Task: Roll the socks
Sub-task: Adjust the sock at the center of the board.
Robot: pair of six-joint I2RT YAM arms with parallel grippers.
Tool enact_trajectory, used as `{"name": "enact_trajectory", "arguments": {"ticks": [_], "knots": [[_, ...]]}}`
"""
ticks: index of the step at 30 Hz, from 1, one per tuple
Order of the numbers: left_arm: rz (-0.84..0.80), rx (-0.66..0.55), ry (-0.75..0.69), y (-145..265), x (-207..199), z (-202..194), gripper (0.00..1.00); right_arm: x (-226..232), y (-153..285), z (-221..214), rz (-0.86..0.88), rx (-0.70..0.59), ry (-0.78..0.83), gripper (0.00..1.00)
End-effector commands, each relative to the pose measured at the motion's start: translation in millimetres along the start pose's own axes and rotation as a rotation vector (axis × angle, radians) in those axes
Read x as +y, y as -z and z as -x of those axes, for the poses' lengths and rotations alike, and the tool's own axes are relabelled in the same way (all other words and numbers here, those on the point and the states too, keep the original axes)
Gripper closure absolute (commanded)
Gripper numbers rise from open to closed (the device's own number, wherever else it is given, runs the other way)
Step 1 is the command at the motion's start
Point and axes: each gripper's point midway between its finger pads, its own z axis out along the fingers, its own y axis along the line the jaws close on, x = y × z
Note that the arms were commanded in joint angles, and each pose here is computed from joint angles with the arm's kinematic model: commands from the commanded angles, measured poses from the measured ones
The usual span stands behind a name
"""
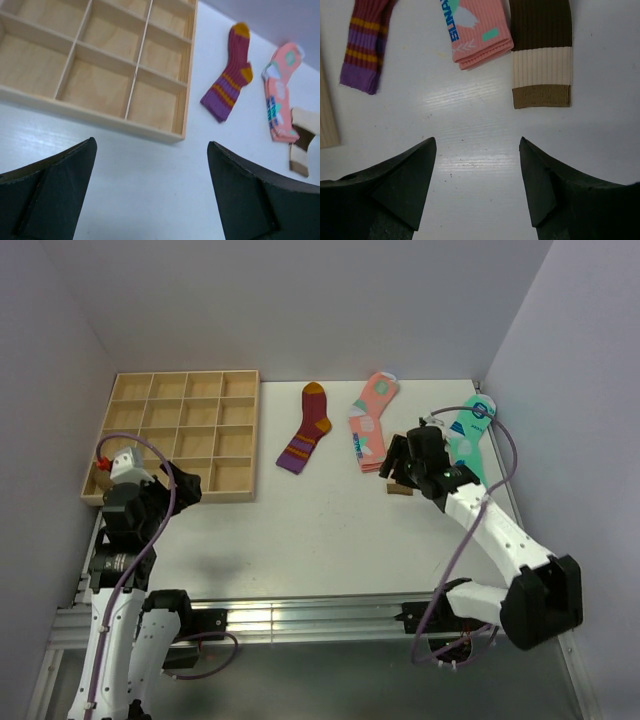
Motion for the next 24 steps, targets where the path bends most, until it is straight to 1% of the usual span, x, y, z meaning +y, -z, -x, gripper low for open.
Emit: {"name": "enact_trajectory", "arguments": {"ticks": [1, 2, 4, 5, 7, 11, 13, 17, 18, 24], "knots": [[-0.054, -0.022, -0.007, 5, -10, 0, 0.02, 22, -13, 25, 0.057, -0.020, -0.015, 0.26], [-0.063, -0.027, -0.011, 7, -12, 0, 0.02, 21, -24, 20, 0.047, 0.008, -0.012, 0.26], [-0.066, -0.025, -0.009, 8, -12, -3, 0.03, 25, -33, 29, 0.059, -0.003, -0.010, 0.26], [-0.077, -0.021, -0.010, 8, -15, -4, 0.03, 23, -45, 25, 0.043, 0.015, -0.005, 0.26], [-0.092, -0.019, -0.014, 8, -18, -5, 0.03, 27, -54, 29, 0.045, 0.022, 0.002, 0.26], [-0.101, -0.016, -0.013, 9, -19, -6, 0.03, 12, -81, 24, -0.031, 0.060, -0.007, 0.26], [-0.103, -0.016, -0.013, 9, -19, -6, 0.03, -7, -93, 23, -0.074, 0.069, -0.038, 0.26], [-0.108, -0.007, -0.017, 7, -20, -9, 0.03, -29, -110, 16, -0.077, 0.101, -0.089, 0.26], [-0.112, -0.003, -0.017, 7, -21, -9, 0.04, -27, -113, 10, -0.054, 0.130, -0.095, 0.26], [-0.120, 0.025, -0.022, 2, -22, -14, 0.04, -39, -127, -23, -0.066, 0.244, -0.133, 0.26]]}}
